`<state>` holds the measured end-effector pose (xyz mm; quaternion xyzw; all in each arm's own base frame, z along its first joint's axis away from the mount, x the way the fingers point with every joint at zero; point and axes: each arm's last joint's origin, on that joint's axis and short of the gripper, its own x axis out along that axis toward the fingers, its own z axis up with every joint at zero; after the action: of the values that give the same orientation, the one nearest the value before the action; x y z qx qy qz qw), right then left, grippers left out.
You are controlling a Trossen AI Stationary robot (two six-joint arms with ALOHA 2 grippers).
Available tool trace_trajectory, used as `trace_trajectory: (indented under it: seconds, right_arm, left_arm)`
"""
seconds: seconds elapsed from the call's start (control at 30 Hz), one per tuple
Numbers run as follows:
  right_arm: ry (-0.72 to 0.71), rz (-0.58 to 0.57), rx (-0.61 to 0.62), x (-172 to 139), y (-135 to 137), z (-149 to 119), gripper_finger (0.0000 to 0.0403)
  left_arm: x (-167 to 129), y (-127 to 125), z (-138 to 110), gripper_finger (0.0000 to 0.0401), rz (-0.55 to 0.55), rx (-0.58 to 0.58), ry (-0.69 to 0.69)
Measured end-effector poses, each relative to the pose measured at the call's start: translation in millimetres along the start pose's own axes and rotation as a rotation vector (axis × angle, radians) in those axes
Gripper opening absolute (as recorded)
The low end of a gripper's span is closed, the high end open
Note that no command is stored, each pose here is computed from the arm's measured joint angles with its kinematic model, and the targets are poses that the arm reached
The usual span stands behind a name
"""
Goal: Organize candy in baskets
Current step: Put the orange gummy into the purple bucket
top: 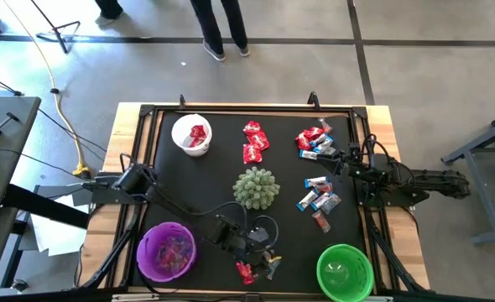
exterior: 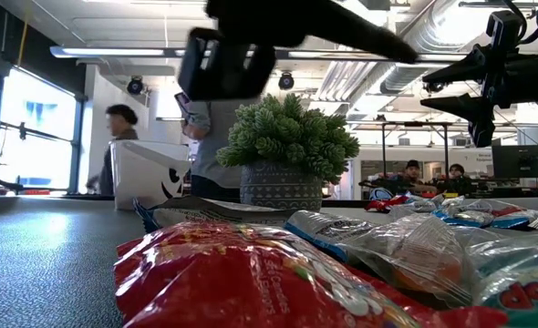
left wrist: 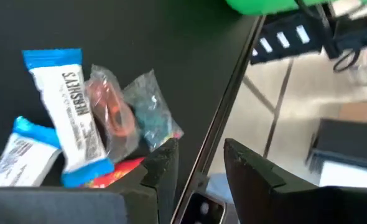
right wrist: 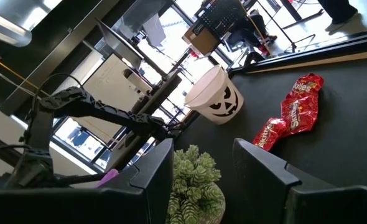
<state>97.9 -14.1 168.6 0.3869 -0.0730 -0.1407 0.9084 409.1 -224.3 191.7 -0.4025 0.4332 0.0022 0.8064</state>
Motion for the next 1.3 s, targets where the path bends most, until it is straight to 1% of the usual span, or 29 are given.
trace_trajectory:
  seconds: [0.13,0.27,0.37,0.57,0.9,1.0,1.13,1.3]
  right_arm:
    - [0.0,0.0,0.0,0.0,0.0,0.0,0.0162]
    - [0.0,0.0,0.0,0.0,0.0,0.0,0.0162]
    - [0.001,0.0,0.0,0.1,0.0,0.0,0.0162]
    - [0.0,0.0,0.0,0.0,0.1,0.0,0.0162]
    - [0.0,0.0,0.0,0.0,0.1,0.0,0.0162]
    - [0.001,0.0,0.0,0.1,0.0,-0.1,0.0162]
    - [0.001,0.0,0.0,0.1,0.0,0.0,0.0162]
    - [0.001,-0.001,0.0,0.1,0.0,-0.1,0.0162]
  left_arm:
    - [13.8,4.9,-2.4,0.0118,-0.008,-0.066,0.002]
    - [21.8,10.1,-5.4,0.0118,0.007,-0.103,0.021]
    - [23.8,11.2,-7.3,0.0118,0.013,-0.097,0.026]
    - [26.0,15.0,-9.0,0.0118,0.042,-0.043,0.039]
    - [28.7,20.5,-11.6,0.0118,0.084,-0.021,0.059]
    - [29.0,18.3,-10.1,0.0118,0.06,-0.013,0.045]
    - [29.0,18.7,-5.9,0.0118,0.059,0.001,0.01]
    - [28.8,21.3,-3.9,0.0118,0.102,0.002,-0.042]
